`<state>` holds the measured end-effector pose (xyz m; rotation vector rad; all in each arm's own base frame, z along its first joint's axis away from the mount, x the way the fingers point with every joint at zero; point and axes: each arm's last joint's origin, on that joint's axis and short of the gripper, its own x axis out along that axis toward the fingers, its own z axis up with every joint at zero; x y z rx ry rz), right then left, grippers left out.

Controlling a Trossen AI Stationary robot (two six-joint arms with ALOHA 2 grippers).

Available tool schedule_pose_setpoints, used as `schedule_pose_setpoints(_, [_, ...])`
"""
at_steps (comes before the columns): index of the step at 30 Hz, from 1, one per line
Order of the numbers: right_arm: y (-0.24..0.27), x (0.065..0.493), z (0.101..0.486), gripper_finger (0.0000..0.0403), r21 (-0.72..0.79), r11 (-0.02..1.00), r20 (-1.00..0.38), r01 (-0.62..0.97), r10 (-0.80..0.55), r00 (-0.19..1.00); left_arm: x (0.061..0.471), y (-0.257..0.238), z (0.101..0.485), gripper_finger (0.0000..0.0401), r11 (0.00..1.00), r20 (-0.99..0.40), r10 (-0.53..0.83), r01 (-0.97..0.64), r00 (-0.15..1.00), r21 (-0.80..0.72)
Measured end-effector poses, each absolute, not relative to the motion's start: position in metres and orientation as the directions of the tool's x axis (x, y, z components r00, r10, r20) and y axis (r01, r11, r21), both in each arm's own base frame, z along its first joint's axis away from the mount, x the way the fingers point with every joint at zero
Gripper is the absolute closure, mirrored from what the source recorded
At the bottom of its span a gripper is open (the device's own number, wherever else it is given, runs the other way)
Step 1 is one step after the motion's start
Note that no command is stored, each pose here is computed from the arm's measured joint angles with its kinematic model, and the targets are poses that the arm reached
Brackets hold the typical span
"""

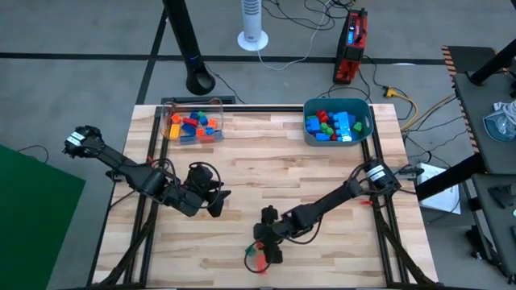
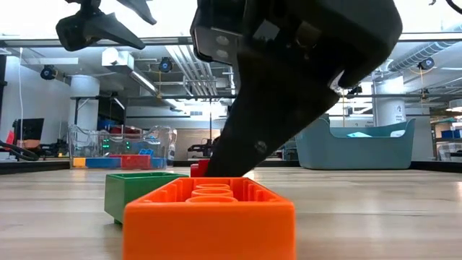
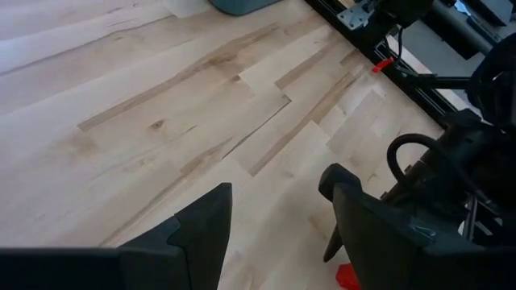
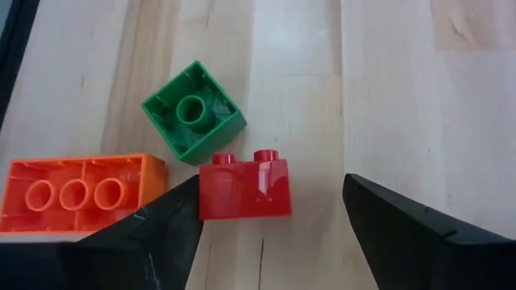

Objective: Sort blocks by size
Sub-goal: Put the small red game piece into the transparent bin

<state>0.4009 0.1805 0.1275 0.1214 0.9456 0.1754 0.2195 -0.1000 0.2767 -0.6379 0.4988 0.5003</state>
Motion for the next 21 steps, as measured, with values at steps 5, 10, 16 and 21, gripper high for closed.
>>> schedule_pose_setpoints(5, [0.1809,0.4015,0.1234,0.0133,0.159,0.98,-0.797,-0.123,0.201,0.57,0.2195,-0.1,0.2767,0.0198,0.695,-0.575,0.281,-0.575,0.769,-0.431])
schedule_pose_setpoints(10, [0.1818,0.4036,0.1252,0.015,0.144,0.976,-0.778,-0.161,0.212,0.591,0.2195,-0.1,0.2767,0.0198,0.695,-0.575,0.281,-0.575,0.769,-0.43])
schedule_pose_setpoints(16, [0.1825,0.4051,0.1265,0.0177,0.138,0.974,-0.765,-0.178,0.219,0.606,0.2195,-0.1,0.2767,0.0198,0.696,-0.575,0.281,-0.575,0.769,-0.43])
schedule_pose_setpoints(21, [0.1826,0.4047,0.1262,0.0202,0.143,0.973,-0.768,-0.18,0.224,0.6,0.2195,-0.1,0.2767,0.0198,0.698,-0.575,0.281,-0.574,0.769,-0.428])
